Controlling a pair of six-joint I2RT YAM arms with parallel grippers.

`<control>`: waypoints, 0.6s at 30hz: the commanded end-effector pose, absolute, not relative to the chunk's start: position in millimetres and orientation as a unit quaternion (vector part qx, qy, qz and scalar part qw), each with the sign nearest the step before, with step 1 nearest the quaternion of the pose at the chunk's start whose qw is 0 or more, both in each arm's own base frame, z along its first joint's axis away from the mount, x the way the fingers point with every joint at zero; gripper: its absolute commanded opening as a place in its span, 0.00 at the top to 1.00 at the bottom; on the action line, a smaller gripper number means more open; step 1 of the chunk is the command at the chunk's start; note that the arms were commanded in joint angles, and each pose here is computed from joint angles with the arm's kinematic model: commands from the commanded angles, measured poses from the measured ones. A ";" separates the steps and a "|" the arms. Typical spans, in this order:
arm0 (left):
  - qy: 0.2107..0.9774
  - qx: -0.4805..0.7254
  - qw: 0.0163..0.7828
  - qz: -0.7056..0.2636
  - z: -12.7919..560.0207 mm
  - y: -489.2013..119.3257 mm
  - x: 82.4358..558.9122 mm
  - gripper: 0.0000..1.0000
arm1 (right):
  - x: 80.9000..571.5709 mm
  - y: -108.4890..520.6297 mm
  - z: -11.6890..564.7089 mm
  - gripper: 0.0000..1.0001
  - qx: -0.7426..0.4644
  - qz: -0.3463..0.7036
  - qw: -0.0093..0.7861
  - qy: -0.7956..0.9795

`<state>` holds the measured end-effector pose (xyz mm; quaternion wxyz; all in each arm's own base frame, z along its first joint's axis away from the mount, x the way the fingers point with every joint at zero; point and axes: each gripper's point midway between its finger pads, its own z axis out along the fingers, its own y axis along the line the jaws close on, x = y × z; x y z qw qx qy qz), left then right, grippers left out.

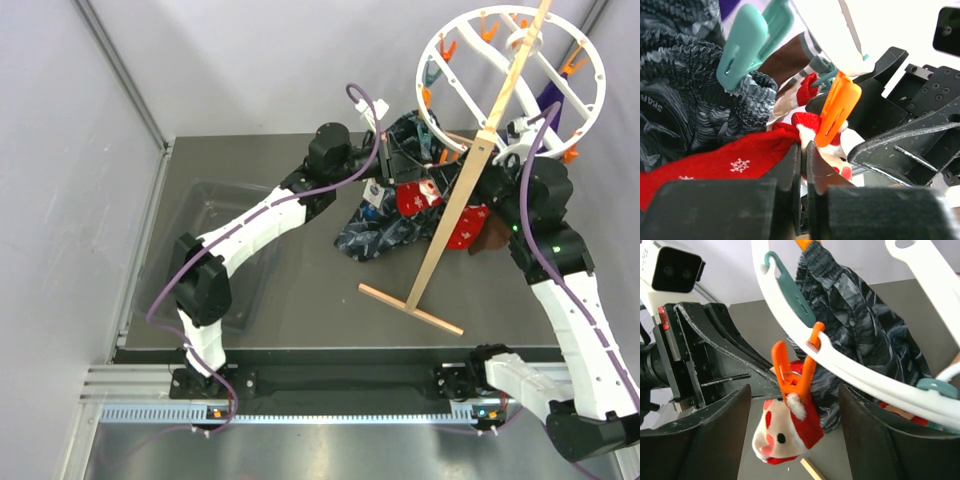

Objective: Clip the socks to the hanger
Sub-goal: Clamp the sock onto the hanger, then reset both arms

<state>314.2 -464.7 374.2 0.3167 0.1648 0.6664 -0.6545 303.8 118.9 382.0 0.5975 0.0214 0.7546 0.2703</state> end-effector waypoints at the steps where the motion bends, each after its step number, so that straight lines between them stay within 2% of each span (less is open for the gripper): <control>1: 0.636 0.188 0.330 -0.672 396.6 -467.4 310.7 0.90 | 295.7 107.4 407.9 0.31 0.024 0.248 0.627 0.738; 3: 0.640 0.183 0.333 -0.668 394.8 -466.5 314.2 0.83 | 291.1 101.7 410.5 0.23 0.029 0.236 0.629 0.740; 4: 0.641 0.183 0.333 -0.667 394.4 -466.6 313.8 0.69 | 289.7 98.3 412.3 0.20 0.035 0.230 0.633 0.739; 5: 0.646 0.180 0.333 -0.663 391.6 -465.7 316.2 0.60 | 288.7 95.9 413.6 0.18 0.039 0.226 0.634 0.739; 7: 0.653 0.173 0.339 -0.655 390.4 -460.9 322.3 0.50 | 284.3 91.5 414.8 0.09 0.046 0.219 0.632 0.742; 10: 0.676 0.156 0.354 -0.627 385.8 -446.7 336.7 0.42 | 279.7 90.4 411.7 0.01 0.048 0.213 0.613 0.759; 14: 0.695 0.142 0.373 -0.599 386.4 -421.7 349.0 0.37 | 268.1 84.5 412.3 0.00 0.047 0.201 0.607 0.767; 18: 0.697 0.159 0.404 -0.571 399.9 -400.3 339.2 0.36 | 251.5 79.2 410.9 0.00 0.039 0.191 0.604 0.773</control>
